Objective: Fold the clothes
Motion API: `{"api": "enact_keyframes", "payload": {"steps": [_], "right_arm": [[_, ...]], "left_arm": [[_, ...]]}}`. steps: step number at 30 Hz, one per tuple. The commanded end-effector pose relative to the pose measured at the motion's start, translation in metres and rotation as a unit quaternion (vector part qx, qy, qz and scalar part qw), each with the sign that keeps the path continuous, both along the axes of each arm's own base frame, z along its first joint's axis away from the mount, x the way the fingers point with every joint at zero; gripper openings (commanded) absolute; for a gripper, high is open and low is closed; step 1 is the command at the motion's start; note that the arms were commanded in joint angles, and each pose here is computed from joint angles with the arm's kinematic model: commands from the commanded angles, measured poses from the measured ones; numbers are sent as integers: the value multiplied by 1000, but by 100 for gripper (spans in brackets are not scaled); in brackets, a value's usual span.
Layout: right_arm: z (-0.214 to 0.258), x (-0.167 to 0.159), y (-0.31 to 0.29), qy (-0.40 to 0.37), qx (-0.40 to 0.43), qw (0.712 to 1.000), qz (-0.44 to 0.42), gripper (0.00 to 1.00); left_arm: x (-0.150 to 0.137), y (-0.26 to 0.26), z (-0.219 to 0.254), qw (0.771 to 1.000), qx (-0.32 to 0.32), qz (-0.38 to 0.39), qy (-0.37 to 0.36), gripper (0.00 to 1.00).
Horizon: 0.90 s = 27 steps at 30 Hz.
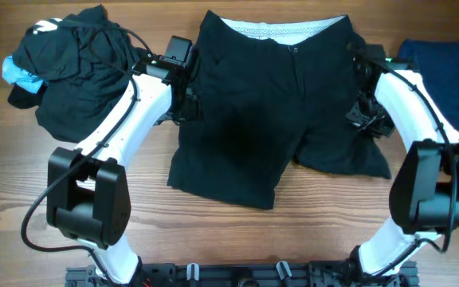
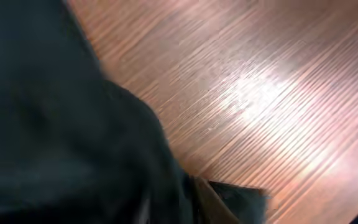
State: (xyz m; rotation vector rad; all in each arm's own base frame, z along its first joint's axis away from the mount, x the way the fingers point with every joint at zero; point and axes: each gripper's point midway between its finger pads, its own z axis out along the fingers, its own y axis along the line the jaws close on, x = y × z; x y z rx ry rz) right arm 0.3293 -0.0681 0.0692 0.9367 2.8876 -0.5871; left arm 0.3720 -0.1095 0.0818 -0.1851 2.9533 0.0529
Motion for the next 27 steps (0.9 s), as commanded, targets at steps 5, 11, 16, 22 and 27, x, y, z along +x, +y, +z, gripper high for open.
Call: {"api": "enact_keyframes", "payload": {"steps": [5, 11, 16, 22, 27], "right_arm": [[2, -1, 21, 10, 70, 997, 35, 100], [-2, 28, 69, -44, 247, 957, 144, 100], [10, 29, 119, -55, 304, 921, 236, 98], [14, 33, 180, -70, 305, 907, 283, 65], [17, 32, 226, -85, 309, 896, 307, 15]], "left_arm": [[-2, 0, -7, 1000, -3, 10, 9, 77], [-3, -6, -7, 1000, -20, 7, 12, 66], [29, 3, -1, 999, -29, 2, -45, 62], [83, 32, 16, 986, -82, 47, -135, 32], [132, 40, 47, 964, -93, 31, -247, 4]]}}
